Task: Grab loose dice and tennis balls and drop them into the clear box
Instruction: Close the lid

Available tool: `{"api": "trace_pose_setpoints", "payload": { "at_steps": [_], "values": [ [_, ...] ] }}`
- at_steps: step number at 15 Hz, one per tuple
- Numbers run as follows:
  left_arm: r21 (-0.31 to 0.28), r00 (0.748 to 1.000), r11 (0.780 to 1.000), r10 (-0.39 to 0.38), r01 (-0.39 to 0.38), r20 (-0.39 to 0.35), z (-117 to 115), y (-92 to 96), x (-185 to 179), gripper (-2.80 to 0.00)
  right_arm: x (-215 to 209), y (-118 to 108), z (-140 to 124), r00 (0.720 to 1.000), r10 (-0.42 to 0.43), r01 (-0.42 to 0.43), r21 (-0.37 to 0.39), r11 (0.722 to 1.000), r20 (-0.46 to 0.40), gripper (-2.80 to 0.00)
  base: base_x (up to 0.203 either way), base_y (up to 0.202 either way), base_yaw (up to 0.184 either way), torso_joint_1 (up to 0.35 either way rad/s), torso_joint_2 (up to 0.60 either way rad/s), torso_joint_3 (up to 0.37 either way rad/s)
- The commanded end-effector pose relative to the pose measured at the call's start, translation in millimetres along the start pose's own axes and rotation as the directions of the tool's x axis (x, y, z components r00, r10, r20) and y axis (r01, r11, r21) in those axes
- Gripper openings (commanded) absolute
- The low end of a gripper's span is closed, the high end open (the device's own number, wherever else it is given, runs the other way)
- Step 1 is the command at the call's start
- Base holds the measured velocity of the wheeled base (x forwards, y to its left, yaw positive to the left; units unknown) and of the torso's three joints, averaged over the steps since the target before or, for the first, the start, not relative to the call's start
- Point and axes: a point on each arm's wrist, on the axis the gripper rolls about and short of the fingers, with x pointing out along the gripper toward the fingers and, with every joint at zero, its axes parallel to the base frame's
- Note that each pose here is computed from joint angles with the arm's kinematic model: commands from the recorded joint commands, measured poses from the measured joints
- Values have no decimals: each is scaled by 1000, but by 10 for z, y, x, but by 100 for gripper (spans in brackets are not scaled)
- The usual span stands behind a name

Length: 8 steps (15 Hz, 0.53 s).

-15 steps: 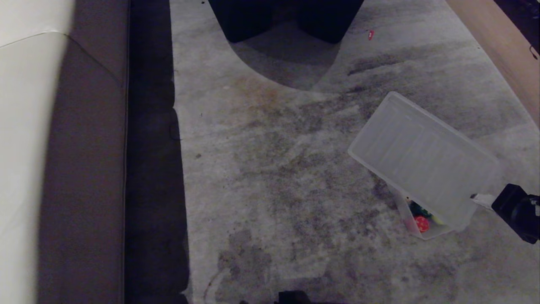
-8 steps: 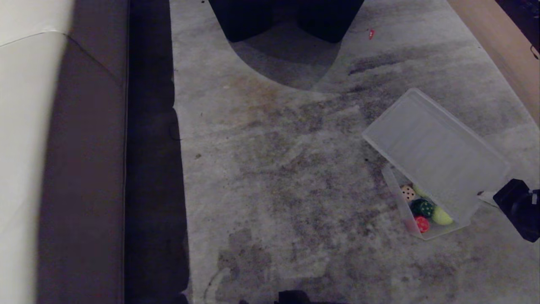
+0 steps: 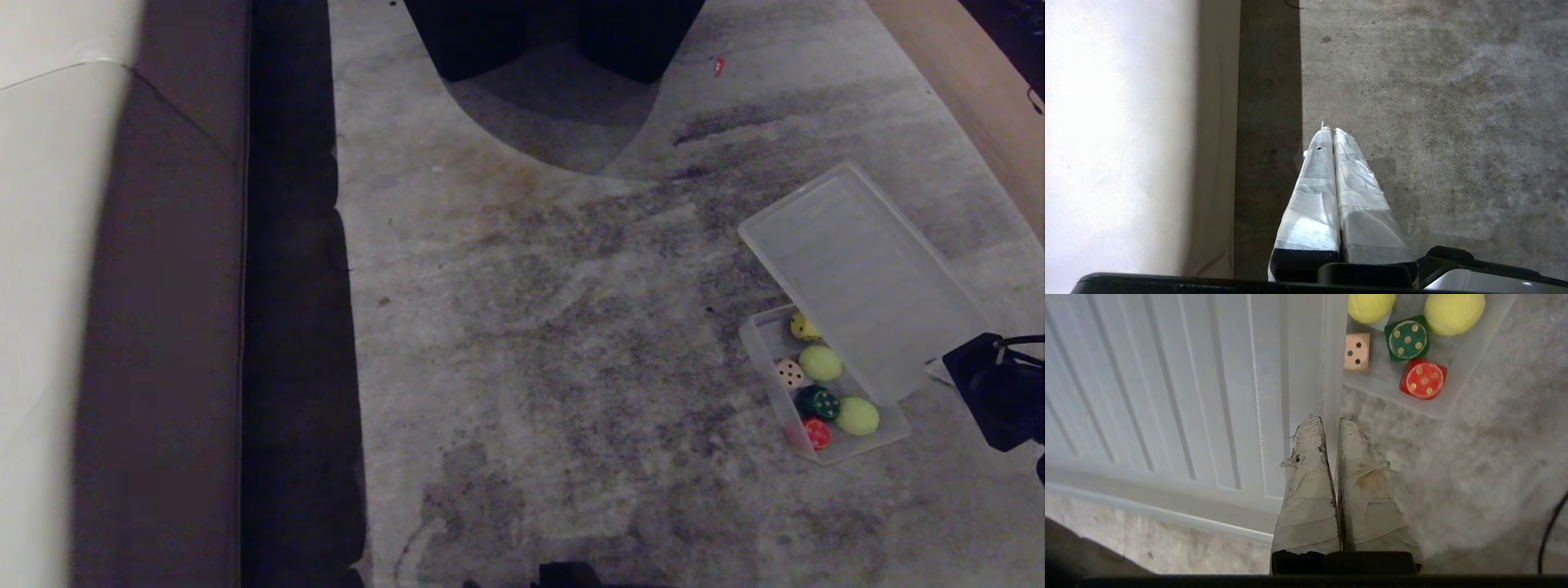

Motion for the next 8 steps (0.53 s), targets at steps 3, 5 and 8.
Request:
{"api": "trace_pose_setpoints", "payload": {
  "at_steps": [3, 5, 8],
  "values": [
    [-1, 1000, 1000, 1, -1, -1, 1, 0, 1, -280, 502, -343, -54, 997, -75, 75, 28, 997, -18, -280, 0, 0, 0, 0, 0, 0],
    [-1, 1000, 1000, 1, -1, 0, 0, 0, 1, -280, 722, -508, -102, 996, -91, 92, 33, 995, -18, -280, 0, 0, 0, 0, 0, 0],
    [-1, 1000, 1000, 1, -1, -1, 1, 0, 1, -280, 995, -731, -159, 994, -111, 111, 33, 993, -17, -280, 0, 0, 0, 0, 0, 0]
  ]
}}
